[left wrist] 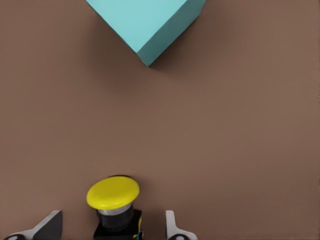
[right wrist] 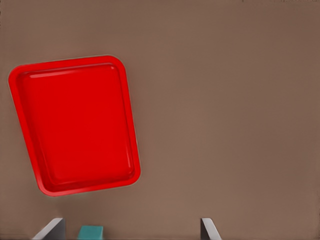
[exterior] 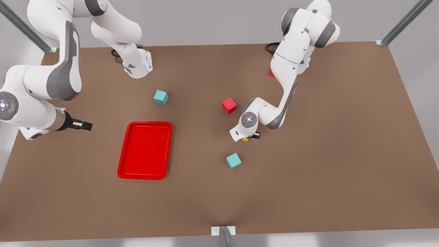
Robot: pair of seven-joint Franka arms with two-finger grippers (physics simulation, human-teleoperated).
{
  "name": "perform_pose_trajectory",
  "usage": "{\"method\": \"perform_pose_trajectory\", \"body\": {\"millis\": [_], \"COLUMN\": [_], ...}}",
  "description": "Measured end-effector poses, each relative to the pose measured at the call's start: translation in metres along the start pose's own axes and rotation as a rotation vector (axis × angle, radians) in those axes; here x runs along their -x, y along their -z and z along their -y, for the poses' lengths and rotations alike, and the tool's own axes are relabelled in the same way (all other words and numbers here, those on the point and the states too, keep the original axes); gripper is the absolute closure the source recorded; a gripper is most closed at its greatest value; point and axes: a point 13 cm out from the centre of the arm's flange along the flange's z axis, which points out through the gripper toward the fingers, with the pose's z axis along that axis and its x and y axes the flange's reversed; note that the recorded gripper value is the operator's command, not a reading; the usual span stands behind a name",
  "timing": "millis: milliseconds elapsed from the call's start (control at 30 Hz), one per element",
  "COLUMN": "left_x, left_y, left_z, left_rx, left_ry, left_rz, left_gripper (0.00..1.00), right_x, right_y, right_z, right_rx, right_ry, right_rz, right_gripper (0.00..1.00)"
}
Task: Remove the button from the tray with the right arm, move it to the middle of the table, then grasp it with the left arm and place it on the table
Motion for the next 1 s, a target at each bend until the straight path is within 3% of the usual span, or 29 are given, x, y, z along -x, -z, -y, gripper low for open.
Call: {"method": "perform_pose_trajectory", "body": {"millis": [200, 333, 467, 633, 1000], "left_x": [0.0, 0.0, 0.0, 0.001, 0.007], "left_y": [-0.004, -0.004, -0.008, -0.008, 0.005], "left_z": [0.001, 0.001, -0.001, -0.003, -0.003], "left_rx": [-0.002, -0.002, -0.002, 0.0, 0.006], "left_ry": [-0.03, -0.046, -0.055, -0.064, -0.061], "left_rz": [0.0, 0.0, -0.004, -0.005, 0.0], "left_gripper": [0.0, 0.25, 0.3, 0.6, 0.6], "right_x": [-0.002, -0.002, -0.002, -0.002, -0.003], "right_y": [0.0, 0.0, 0.0, 0.0, -0.001], "right_z": [0.001, 0.003, 0.002, 0.003, 0.004], "right_rx": [-0.003, -0.005, -0.007, -0.006, -0.007], "right_ry": [0.06, 0.089, 0.114, 0.137, 0.171], "right_rz": [-0.006, -0.008, -0.009, -0.01, -0.015], "right_gripper": [0.0, 0.0, 0.0, 0.0, 0.0]}}
